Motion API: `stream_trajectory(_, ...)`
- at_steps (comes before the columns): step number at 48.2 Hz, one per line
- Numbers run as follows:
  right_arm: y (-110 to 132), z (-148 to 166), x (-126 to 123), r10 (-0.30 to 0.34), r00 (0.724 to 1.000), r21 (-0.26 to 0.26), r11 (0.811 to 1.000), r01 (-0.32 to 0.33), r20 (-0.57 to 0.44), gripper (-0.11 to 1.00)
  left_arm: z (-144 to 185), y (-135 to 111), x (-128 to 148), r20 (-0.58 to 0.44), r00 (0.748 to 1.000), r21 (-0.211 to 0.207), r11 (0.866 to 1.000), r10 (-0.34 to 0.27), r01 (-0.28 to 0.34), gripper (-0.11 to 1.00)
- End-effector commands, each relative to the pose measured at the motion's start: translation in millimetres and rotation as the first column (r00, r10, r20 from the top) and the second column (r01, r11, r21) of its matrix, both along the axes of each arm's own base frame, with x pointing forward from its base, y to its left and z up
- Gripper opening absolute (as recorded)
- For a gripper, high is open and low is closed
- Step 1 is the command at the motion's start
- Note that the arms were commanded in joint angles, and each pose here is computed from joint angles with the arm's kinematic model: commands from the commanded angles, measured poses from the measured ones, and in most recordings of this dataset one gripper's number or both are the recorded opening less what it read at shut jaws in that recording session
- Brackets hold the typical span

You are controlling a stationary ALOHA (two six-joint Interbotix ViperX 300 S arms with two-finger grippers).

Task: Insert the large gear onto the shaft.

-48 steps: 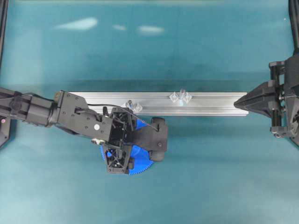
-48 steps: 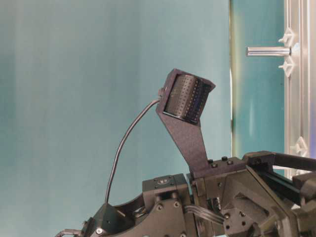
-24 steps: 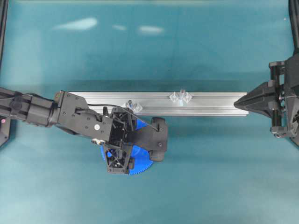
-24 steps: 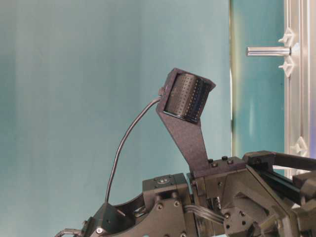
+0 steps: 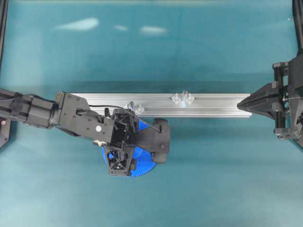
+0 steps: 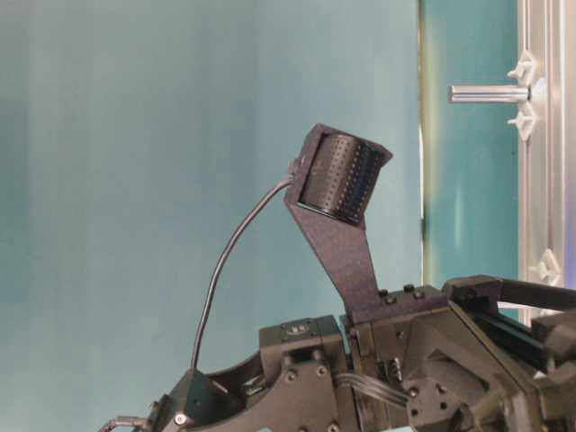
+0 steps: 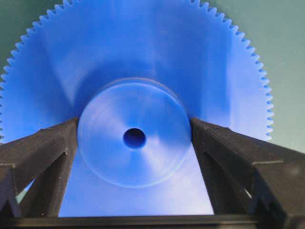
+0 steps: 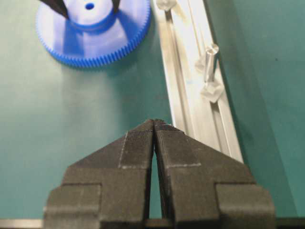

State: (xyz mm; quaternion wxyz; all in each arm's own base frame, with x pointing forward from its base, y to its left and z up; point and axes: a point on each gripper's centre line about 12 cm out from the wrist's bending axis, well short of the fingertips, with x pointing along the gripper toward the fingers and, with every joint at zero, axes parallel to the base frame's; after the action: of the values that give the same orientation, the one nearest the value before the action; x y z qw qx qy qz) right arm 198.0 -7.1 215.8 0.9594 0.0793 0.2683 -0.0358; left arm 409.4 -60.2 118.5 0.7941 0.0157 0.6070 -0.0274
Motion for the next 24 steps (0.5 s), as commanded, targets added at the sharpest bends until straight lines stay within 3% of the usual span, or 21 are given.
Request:
stream_trajectory(1,-0.4,3.9,2.2,-0.008,1.000,0.010,1.000,0.008,0.016,0.09,2.2,-3.2,-0.5,0.001,1.000,-0.001,1.000,-0.007,0.007,0.82)
stream_trajectory(3,-0.4,3.9,2.2,-0.008,1.000,0.010,1.000,0.008,0.016,0.09,4.0,-3.4,0.4,0.010,1.000,-0.002,1.000,-0.008,0.008,0.76)
stream_trajectory(24,-0.4,4.3,2.3,-0.008,1.000,0.010,1.000,0.008,0.016,0.09,7.9,-3.8,2.8,0.021,1.000,-0.003,1.000,-0.013,0.013,0.76)
